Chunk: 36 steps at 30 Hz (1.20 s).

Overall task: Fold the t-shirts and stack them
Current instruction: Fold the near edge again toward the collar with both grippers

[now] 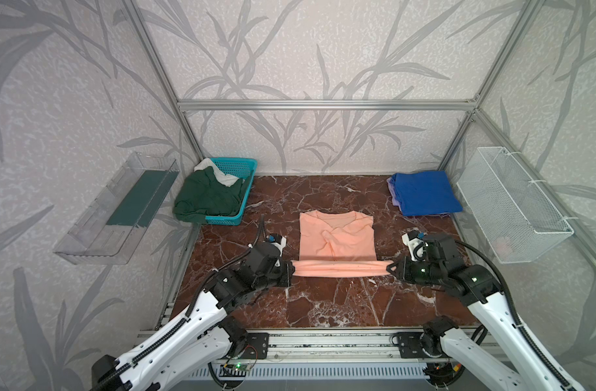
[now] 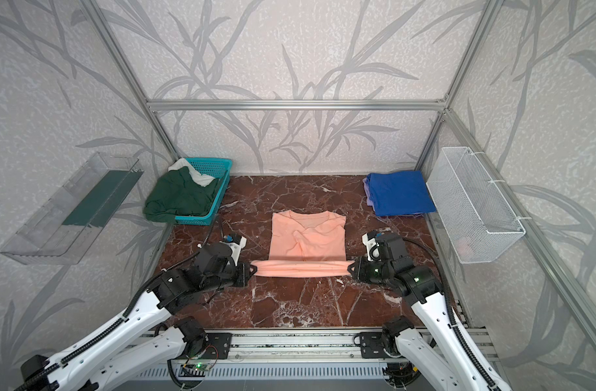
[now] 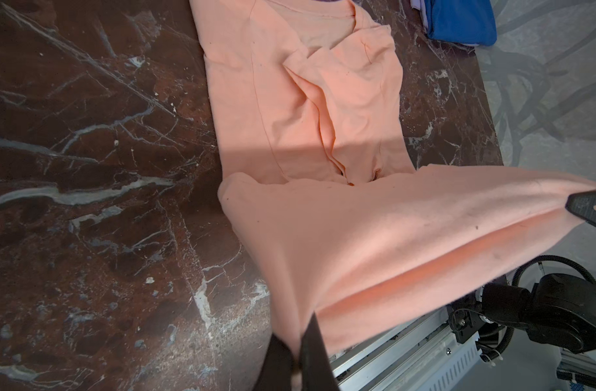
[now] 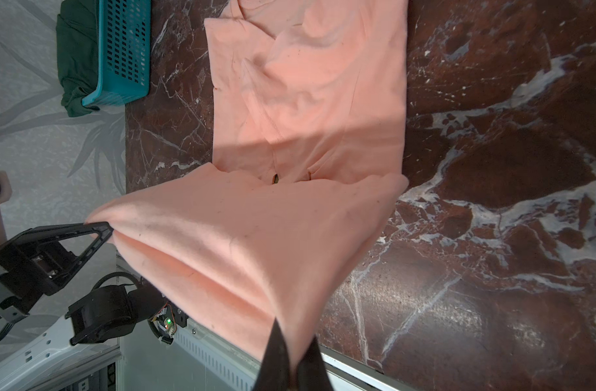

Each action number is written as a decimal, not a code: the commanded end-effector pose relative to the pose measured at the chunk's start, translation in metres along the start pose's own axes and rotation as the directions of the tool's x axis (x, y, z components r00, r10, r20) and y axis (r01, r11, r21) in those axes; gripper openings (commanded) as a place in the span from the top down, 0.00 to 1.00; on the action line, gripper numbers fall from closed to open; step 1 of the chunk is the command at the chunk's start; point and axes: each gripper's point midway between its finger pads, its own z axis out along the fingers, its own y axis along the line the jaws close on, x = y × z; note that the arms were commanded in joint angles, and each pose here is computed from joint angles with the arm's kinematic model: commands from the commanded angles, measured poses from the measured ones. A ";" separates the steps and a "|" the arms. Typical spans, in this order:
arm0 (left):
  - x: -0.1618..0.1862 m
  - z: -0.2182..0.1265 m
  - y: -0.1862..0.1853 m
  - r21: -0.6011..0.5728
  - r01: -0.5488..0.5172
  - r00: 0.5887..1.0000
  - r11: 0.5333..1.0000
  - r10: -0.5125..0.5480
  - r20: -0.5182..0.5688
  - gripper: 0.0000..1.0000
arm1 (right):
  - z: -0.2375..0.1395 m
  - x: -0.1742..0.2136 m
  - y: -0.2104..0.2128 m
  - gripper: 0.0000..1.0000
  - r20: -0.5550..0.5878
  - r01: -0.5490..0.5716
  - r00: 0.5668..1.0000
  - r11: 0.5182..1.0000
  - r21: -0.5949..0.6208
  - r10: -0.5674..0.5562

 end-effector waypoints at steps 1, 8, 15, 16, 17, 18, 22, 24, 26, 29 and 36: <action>-0.022 -0.007 0.008 -0.084 -0.033 0.997 0.996 0.038 0.066 1.00 | -0.005 -0.018 0.001 1.00 0.067 0.011 0.998 0.999 0.032 -0.013; -0.037 0.014 -0.001 -0.096 -0.066 0.997 0.993 0.070 0.032 1.00 | -0.003 -0.040 0.004 1.00 0.094 0.039 0.995 0.997 0.068 -0.045; -0.063 0.041 0.001 -0.069 -0.037 0.998 0.997 0.040 0.041 1.00 | 0.019 -0.066 0.009 1.00 0.061 0.075 0.995 0.993 0.096 -0.081; -0.066 0.045 0.001 -0.066 -0.036 0.998 0.997 0.039 0.041 1.00 | 0.022 -0.069 0.008 1.00 0.053 0.076 0.995 0.992 0.097 -0.081; -0.072 0.048 0.001 -0.060 -0.030 0.998 0.998 0.033 0.047 1.00 | 0.026 -0.073 0.008 1.00 0.047 0.073 0.996 0.992 0.100 -0.078; -0.077 0.052 0.001 -0.055 -0.026 0.998 0.998 0.028 0.052 1.00 | 0.029 -0.078 0.007 1.00 0.043 0.067 0.997 0.992 0.104 -0.071; -0.096 0.064 0.005 -0.061 -0.010 0.997 0.998 0.015 0.078 1.00 | 0.039 -0.098 0.005 1.00 0.058 0.054 0.996 0.992 0.114 -0.061; -0.105 0.070 0.005 -0.058 -0.009 0.996 0.998 0.014 0.088 1.00 | 0.046 -0.109 0.002 1.00 0.060 0.038 0.997 0.993 0.112 -0.045; -0.113 0.076 0.005 -0.055 -0.004 0.996 0.998 0.009 0.093 1.00 | 0.052 -0.117 -0.002 1.00 0.055 0.019 0.998 0.994 0.110 -0.025; -0.123 0.087 0.008 -0.063 -0.006 0.997 0.998 0.012 0.082 1.00 | 0.061 -0.131 -0.007 1.00 0.052 -0.003 0.999 0.994 0.111 -0.002; -0.147 0.114 0.014 -0.059 0.016 0.998 0.998 -0.012 0.068 1.00 | 0.078 -0.159 -0.017 1.00 0.058 -0.046 0.997 0.993 0.108 0.040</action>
